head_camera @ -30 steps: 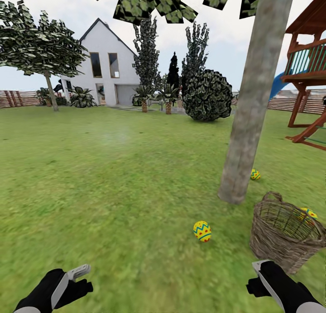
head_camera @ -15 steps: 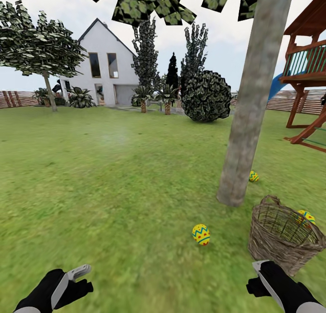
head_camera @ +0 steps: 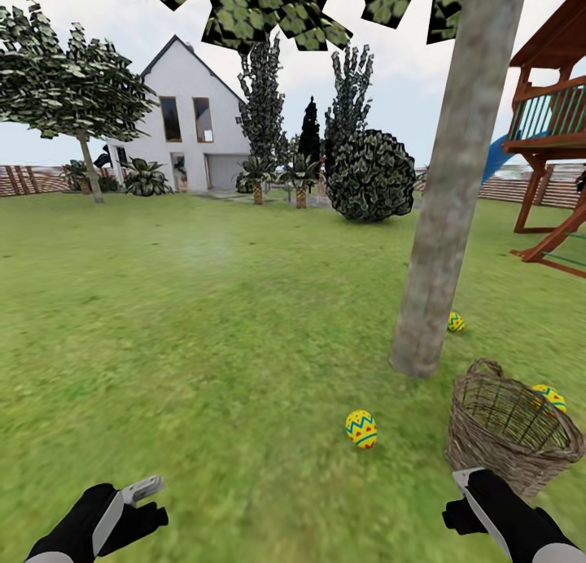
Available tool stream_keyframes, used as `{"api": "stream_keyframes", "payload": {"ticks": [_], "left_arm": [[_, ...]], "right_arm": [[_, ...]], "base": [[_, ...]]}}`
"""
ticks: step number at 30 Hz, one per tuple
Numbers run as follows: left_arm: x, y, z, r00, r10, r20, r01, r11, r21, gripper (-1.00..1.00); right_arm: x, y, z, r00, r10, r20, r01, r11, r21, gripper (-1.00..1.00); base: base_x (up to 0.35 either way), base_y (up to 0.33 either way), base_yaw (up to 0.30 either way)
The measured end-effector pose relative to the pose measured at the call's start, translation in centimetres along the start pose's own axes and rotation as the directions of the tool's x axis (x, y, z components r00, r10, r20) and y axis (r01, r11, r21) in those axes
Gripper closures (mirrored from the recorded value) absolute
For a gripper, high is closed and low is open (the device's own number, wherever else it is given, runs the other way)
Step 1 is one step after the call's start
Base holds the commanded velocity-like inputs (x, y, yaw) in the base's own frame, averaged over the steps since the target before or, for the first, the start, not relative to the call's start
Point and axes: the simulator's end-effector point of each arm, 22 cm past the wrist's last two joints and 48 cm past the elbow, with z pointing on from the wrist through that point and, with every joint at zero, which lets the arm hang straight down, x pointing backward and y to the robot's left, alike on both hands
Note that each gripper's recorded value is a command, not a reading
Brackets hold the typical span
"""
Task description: Take the three Easter eggs out of the wicker basket on the lawn in the garden, then place them on the lawn next to a single tree (choose any tree) so that all three eggs are next to the same tree and none are left in the basket.
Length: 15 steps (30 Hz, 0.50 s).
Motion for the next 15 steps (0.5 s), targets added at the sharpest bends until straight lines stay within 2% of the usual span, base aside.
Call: {"api": "stream_keyframes", "payload": {"ticks": [15], "left_arm": [[-1.6, -0.7, -3.1, 1.000, 0.000, 0.006, 0.000, 1.000, 0.003, -1.00]], "right_arm": [[-1.8, -0.7, -3.1, 1.000, -0.001, 0.011, 0.001, 1.000, -0.001, -1.00]], "base": [[0.000, 0.000, 0.000]]}}
